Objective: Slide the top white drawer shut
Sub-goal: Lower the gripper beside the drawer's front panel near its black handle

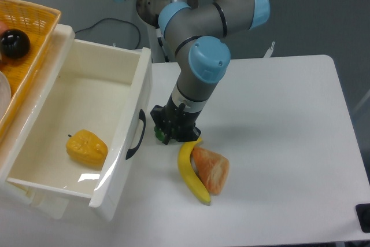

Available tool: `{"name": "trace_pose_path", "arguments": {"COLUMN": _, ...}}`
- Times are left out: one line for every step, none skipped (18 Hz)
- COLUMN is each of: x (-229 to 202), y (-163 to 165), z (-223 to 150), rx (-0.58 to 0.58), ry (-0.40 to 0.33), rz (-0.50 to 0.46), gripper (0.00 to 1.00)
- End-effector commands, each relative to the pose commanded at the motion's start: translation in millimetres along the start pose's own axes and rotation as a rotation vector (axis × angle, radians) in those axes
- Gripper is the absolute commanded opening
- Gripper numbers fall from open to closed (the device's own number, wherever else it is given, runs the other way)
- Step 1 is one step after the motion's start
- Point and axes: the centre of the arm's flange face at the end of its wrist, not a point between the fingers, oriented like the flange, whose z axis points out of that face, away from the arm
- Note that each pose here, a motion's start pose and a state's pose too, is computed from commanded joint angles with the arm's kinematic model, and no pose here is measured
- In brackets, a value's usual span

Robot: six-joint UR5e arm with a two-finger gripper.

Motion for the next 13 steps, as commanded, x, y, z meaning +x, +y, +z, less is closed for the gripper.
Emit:
{"name": "trace_pose_path", "arguments": {"x": 1.6, "y": -1.0, "z": -0.5, "rx": 0.005, "ry": 0.003, "rz": -0.010, "gripper": 0.02}}
{"name": "trace_pose_path", "arguments": {"x": 2.7, "y": -2.3, "z": -0.5, "rx": 0.018, "ry": 0.014, "rz": -0.027, "gripper": 0.02}}
{"name": "trace_pose_path", "arguments": {"x": 3.8, "y": -3.6, "z": -0.6, "rx": 0.030, "ry": 0.026, "rz": -0.038, "gripper": 0.02}}
{"name": "trace_pose_path", "arguments": {"x": 4.7, "y": -4.2, "z": -1.5, "rx": 0.037, "ry": 0.030, "rz": -0.039, "gripper": 0.02}}
{"name": "trace_pose_path", "arguments": {"x": 4.9, "y": -4.5, "z": -1.5, "rx": 0.039, "ry": 0.032, "rz": -0.040, "gripper": 0.02}}
{"name": "trace_pose_path", "arguments": {"x": 5.5, "y": -4.5, "z": -2.2, "rx": 0.040, "ry": 0.033, "rz": -0.040, "gripper": 0.02}}
{"name": "trace_pose_path", "arguments": {"x": 6.3, "y": -5.1, "z": -1.9, "rx": 0.041, "ry": 0.035, "rz": -0.042, "gripper": 0.02}}
{"name": "trace_pose_path", "arguments": {"x": 6.0, "y": -4.7, "z": -3.1, "rx": 0.042, "ry": 0.033, "rz": -0.046, "gripper": 0.02}}
{"name": "trace_pose_path", "arguments": {"x": 7.3, "y": -5.9, "z": -2.8, "rx": 0.049, "ry": 0.040, "rz": -0.049, "gripper": 0.02}}
{"name": "trace_pose_path", "arguments": {"x": 7.3, "y": -6.2, "z": -3.2, "rx": 0.057, "ry": 0.047, "rz": -0.050, "gripper": 0.02}}
{"name": "trace_pose_path", "arguments": {"x": 7.7, "y": -6.4, "z": -3.1, "rx": 0.060, "ry": 0.051, "rz": -0.051, "gripper": 0.02}}
{"name": "trace_pose_path", "arguments": {"x": 8.3, "y": -6.6, "z": -3.8, "rx": 0.062, "ry": 0.053, "rz": -0.051, "gripper": 0.02}}
{"name": "trace_pose_path", "arguments": {"x": 8.6, "y": -6.7, "z": -3.7, "rx": 0.063, "ry": 0.056, "rz": -0.053, "gripper": 0.02}}
